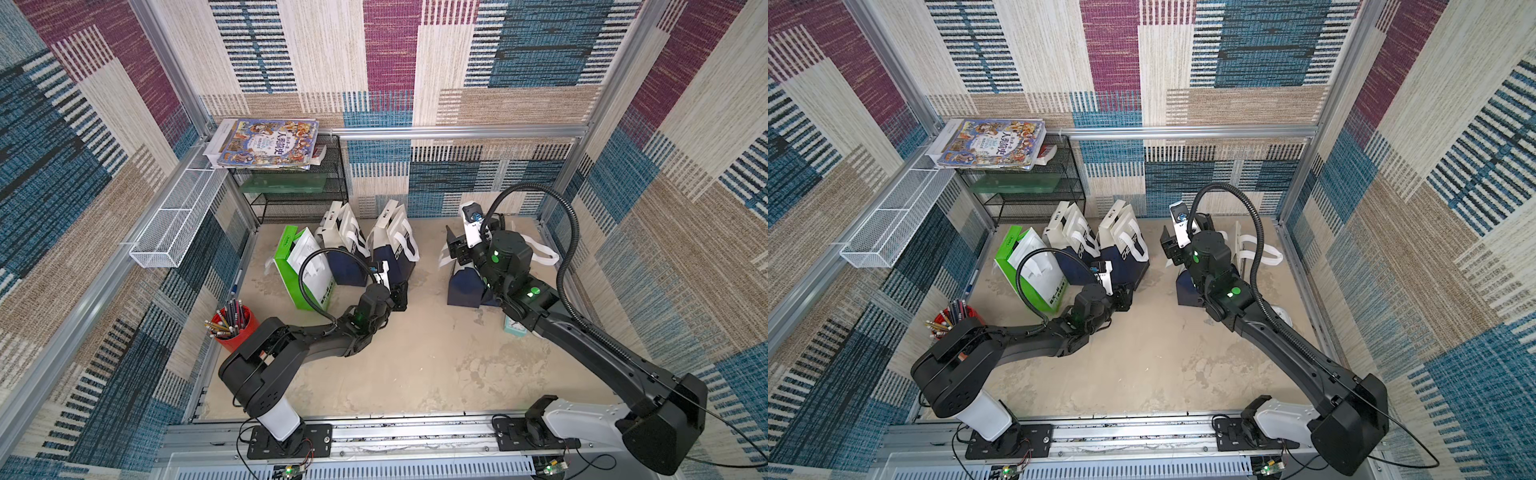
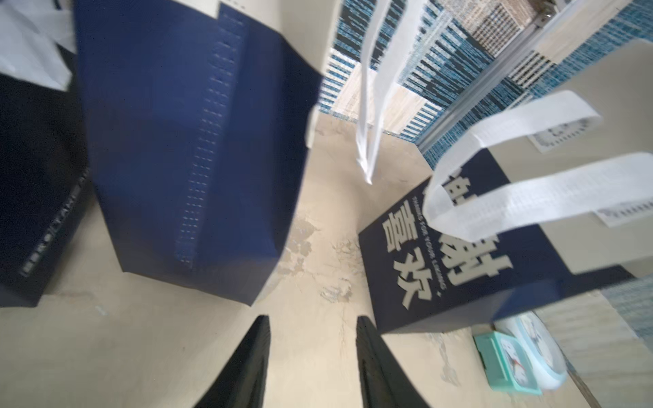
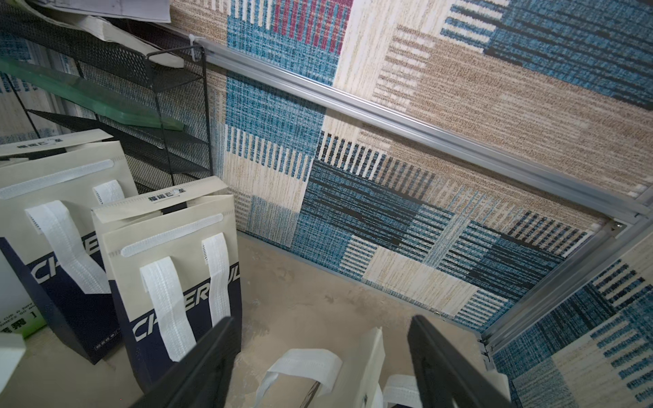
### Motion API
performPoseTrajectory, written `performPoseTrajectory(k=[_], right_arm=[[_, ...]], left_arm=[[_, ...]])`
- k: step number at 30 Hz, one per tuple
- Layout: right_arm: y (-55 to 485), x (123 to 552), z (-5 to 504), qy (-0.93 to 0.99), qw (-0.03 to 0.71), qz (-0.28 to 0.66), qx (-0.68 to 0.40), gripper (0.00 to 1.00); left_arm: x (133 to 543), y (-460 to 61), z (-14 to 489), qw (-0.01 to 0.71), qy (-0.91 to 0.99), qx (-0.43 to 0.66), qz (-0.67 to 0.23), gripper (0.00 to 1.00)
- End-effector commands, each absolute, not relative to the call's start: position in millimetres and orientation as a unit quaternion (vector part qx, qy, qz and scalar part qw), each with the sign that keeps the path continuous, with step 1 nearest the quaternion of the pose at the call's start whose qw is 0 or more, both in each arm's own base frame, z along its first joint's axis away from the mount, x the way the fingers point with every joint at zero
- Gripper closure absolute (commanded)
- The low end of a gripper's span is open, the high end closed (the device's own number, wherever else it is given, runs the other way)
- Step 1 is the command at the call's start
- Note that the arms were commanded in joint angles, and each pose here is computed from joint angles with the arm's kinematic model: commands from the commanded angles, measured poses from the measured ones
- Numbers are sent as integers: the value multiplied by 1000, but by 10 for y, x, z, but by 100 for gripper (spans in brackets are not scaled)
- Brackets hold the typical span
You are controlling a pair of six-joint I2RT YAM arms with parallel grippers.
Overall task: Open the takeout bag
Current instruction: Adjust the takeout bag at the center of the board.
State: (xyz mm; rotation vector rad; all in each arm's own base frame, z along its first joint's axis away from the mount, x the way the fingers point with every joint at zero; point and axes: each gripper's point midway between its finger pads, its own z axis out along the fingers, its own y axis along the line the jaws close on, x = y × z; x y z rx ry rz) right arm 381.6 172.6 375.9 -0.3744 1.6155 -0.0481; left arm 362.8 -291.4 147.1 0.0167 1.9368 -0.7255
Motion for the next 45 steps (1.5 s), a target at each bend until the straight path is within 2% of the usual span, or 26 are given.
performPoseTrajectory(k=[1, 5, 10, 16, 29, 34, 40, 45], right_arm=[[1585, 3856, 3802, 729, 674, -18, -117, 20], [1443, 3881, 3820, 732, 675, -27, -88, 21], [1306, 3856, 3852, 733, 677, -23, -55, 21], [1216, 3790, 3914, 727, 684, -24, -51, 21], [1086, 3672, 3936, 714, 698, -32, -49, 21], [1071, 3665, 3939, 713, 699, -34, -49, 20], [1062, 3654, 3934, 711, 700, -36, -48, 21], [1064, 3650, 3913, 710, 701, -37, -50, 21]], left_arm=[[3411, -3104, 1544, 509, 799, 81, -310, 57], [3065, -3503, 1786, 530, 766, 192, -308, 55], [2952, -3871, 2046, 528, 732, 207, -377, 56], [3186, -4213, 1978, 511, 737, 175, -406, 59], [3729, -4337, 1962, 550, 746, 131, -352, 59], [3847, -4312, 1954, 562, 746, 131, -332, 70], [3880, -4313, 1989, 574, 740, 143, -319, 100], [3880, -4214, 2087, 595, 733, 156, -290, 100]])
